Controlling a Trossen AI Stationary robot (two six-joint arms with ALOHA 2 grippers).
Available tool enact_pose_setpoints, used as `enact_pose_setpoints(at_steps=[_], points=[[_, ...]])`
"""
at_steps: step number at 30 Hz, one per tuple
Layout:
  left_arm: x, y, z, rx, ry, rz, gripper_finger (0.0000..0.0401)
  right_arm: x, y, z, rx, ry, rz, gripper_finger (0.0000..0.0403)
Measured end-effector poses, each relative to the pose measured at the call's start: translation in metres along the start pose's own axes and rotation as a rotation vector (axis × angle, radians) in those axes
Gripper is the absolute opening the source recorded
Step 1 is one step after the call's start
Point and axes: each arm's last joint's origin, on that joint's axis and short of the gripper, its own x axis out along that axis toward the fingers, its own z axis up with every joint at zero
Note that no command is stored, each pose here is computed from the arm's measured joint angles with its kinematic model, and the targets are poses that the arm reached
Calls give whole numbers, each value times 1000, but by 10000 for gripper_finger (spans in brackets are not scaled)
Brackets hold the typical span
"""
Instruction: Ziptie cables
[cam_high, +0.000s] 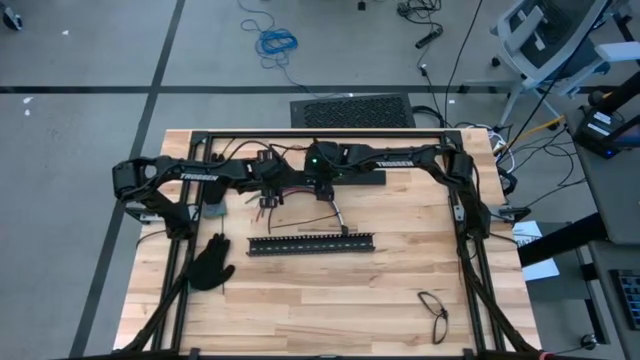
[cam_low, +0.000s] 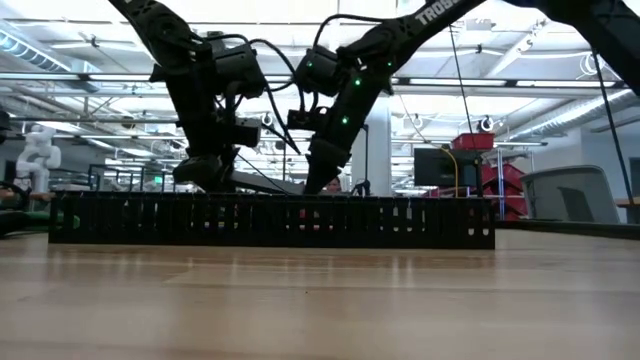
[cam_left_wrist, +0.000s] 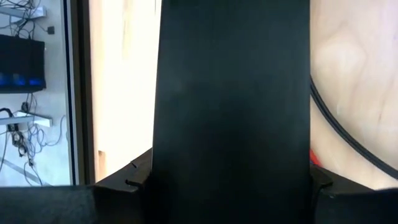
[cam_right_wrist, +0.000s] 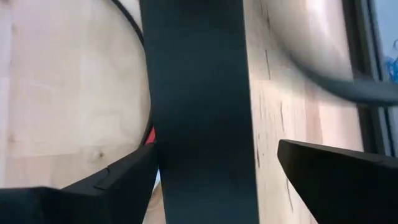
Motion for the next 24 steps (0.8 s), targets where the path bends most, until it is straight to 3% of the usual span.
enact_pose_setpoints(at_steps=[15,24], points=[[0,0,3,-2,-27,5,217,10,1,-4,26,29,4,298],[0,0,3,2,-27,5,217,10,2,-5,15,31,13,225]])
